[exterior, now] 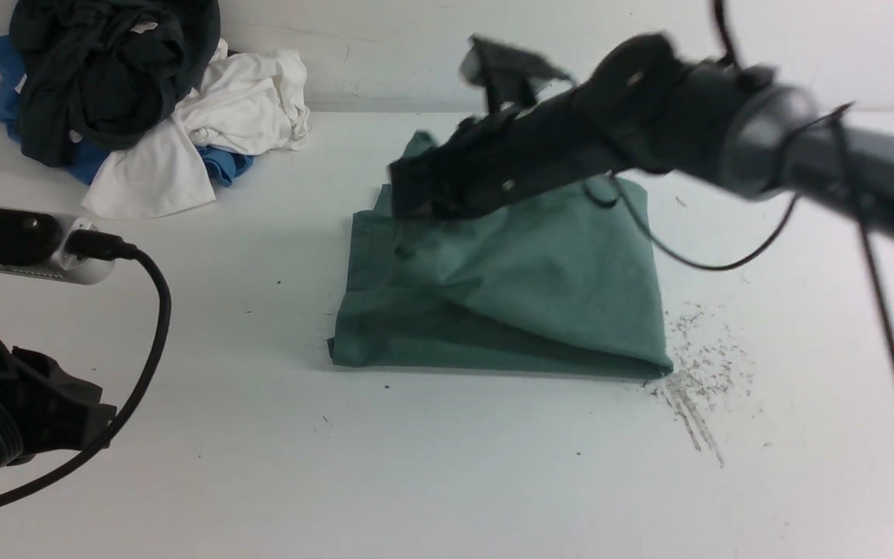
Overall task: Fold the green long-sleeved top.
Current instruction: Use the right arm to drag the right edge of the fabric to the left and folds it over the left edge
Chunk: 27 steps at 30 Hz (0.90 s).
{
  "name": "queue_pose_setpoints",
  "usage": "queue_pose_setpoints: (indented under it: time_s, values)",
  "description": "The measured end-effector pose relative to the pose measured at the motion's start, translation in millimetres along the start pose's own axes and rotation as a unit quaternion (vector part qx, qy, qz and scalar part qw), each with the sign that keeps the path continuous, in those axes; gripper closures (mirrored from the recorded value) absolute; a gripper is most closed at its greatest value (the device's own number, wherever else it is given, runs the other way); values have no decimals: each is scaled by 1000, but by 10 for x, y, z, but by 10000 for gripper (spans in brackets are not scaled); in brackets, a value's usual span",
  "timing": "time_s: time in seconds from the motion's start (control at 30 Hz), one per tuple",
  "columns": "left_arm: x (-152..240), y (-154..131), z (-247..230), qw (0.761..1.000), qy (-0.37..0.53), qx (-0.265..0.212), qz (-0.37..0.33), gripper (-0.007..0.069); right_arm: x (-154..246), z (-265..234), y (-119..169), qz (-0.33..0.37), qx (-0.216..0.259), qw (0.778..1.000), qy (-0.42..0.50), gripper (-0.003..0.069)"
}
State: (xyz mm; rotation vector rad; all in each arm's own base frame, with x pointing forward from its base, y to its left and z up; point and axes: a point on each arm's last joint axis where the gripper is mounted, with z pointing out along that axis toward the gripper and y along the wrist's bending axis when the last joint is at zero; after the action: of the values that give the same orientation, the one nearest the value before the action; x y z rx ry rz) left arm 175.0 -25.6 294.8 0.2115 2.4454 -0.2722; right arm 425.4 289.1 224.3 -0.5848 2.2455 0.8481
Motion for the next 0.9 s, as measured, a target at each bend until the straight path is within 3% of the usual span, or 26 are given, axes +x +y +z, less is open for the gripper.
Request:
queue_pose_setpoints:
  time_s: [0.13,0.27,0.37,0.53,0.63,0.77,0.9]
  values:
    - [0,-1,0,1000,0,1,0,632,143,331,-53,14,-12,1000,10,474]
    - [12,-6,0,1000,7,3,-1,632,-50,254,-31,12,-33,999,-7,301]
    - [15,-7,0,1000,8,4,-1,632,-217,110,73,-12,-53,998,-9,268]
    - [17,-17,-38,1000,0,4,5,632,-230,42,169,-47,-66,997,21,335]
    - [13,-62,-157,999,-36,10,26,632,-81,196,157,-63,-57,995,54,445]
    - [41,-185,-447,988,-116,26,100,632,323,664,93,-71,-50,991,99,615]
    - [110,-296,-658,968,-179,40,170,632,469,808,83,-108,-47,986,115,664]
